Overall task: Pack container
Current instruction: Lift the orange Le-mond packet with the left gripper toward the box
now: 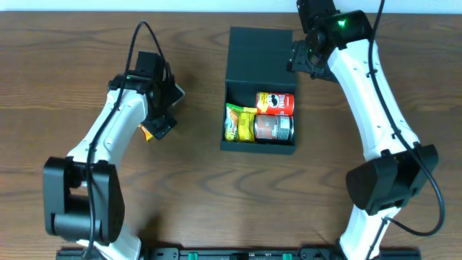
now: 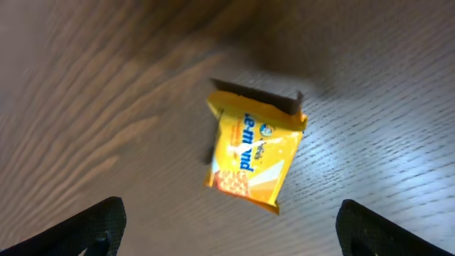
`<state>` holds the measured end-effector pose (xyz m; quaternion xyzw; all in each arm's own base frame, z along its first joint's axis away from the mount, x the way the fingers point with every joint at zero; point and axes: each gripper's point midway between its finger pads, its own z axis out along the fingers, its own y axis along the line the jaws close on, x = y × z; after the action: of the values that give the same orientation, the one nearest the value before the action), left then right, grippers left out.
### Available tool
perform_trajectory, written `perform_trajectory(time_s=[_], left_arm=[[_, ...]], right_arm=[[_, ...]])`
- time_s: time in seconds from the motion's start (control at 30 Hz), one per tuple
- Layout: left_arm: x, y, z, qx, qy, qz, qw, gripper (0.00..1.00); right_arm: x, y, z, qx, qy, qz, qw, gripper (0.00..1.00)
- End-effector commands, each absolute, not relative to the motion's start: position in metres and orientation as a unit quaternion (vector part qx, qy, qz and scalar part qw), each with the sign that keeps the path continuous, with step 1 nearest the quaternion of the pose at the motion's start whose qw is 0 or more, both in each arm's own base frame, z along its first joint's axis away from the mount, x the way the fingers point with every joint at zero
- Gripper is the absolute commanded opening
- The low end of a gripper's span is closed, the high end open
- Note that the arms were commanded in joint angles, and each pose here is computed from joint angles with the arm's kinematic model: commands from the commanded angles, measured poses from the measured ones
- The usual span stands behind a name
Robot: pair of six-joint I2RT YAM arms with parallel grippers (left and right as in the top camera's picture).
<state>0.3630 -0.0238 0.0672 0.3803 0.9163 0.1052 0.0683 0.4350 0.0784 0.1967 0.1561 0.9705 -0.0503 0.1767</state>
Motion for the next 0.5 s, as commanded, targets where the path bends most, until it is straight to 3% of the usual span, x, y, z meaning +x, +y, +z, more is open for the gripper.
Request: perform_trajectory(time_s=[0.0,0.47], left_arm=[[0.359,-0.025,0.046,0.413,0.905,0.090,0.038,0.95],[0.350,-0.028,-0.007,0.412,0.910,0.047,-0.017,0.96]], right_arm=[[0.440,0.071,0.204,0.152,0.968,-0.062,0.190,0.86],[0.439,0.071,0.204,0.127,0.972,-0.068,0.187,0.88]])
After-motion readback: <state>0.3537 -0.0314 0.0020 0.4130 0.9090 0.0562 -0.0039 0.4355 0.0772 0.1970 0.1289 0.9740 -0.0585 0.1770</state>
